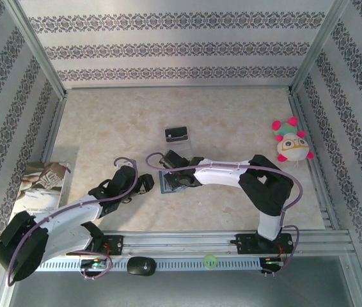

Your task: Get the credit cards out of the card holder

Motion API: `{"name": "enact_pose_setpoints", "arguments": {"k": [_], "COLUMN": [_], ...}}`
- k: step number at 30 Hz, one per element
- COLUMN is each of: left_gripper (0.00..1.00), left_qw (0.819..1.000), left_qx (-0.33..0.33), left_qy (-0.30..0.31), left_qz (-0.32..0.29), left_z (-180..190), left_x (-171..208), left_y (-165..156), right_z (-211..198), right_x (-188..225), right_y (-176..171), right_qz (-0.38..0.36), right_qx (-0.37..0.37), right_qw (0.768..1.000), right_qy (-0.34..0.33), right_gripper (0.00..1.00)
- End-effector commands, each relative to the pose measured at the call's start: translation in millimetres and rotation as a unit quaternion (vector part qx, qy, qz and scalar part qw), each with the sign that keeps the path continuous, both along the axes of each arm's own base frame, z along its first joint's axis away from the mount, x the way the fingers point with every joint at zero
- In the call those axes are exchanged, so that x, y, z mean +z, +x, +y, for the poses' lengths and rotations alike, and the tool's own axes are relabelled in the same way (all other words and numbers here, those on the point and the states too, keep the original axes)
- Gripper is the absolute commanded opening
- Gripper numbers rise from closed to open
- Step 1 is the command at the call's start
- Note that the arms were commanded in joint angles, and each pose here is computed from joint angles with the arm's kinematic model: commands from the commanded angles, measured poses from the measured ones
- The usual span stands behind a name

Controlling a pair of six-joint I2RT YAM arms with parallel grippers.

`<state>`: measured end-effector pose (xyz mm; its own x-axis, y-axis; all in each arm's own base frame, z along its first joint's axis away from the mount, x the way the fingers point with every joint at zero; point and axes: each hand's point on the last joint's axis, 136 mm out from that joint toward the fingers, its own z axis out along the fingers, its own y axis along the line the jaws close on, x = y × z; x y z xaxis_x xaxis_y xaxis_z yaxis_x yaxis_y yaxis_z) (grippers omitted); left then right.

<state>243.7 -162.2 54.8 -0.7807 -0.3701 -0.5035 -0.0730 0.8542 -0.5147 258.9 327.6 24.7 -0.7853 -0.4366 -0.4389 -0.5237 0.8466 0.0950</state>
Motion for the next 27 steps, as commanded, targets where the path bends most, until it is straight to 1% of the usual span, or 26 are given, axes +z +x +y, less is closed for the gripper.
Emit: {"name": "enact_pose_setpoints", "arguments": {"k": [1,3,6,11,19,23,27], "left_gripper": [0.56,0.55,0.55,0.56,0.55,0.52,0.48], "left_qw": [0.999,0.999,0.999,0.999,0.998,0.997,0.997], "left_qx": [-0.024,-0.03,-0.043,-0.053,-0.057,-0.059,-0.051], "left_qy": [-0.013,-0.013,-0.021,-0.006,0.013,0.017,0.035], "left_qz": [-0.018,-0.012,-0.008,0.003,0.025,0.035,0.046], "left_z": [-19.3,-24.9,-35.2,-43.9,-49.1,-51.9,-47.5], "left_x": [8.0,3.6,0.2,-7.8,-21.4,-26.8,-30.3], "left_y": [9.3,11.1,14.3,19.1,23.2,24.0,24.1], "right_z": [-15.2,-13.2,-13.1,-12.9,-13.1,-11.8,-11.7], "right_x": [-35.6,-33.7,-32.9,-32.1,-30.6,-29.7,-26.7], "right_y": [-25.3,-25.4,-26.3,-26.5,-26.6,-26.0,-24.4], "right_qz": [0.069,0.079,0.095,0.116,0.126,0.13,0.126], "right_qx": [0.01,0.011,0.007,0.0,-0.006,-0.006,-0.008], "right_qw": [0.998,0.997,0.995,0.99,0.986,0.985,0.984], "right_qy": [-0.011,0.011,0.042,0.084,0.108,0.118,0.122], "right_gripper": [0.05,0.0,0.0,0.0,0.0,0.0,0.0]}}
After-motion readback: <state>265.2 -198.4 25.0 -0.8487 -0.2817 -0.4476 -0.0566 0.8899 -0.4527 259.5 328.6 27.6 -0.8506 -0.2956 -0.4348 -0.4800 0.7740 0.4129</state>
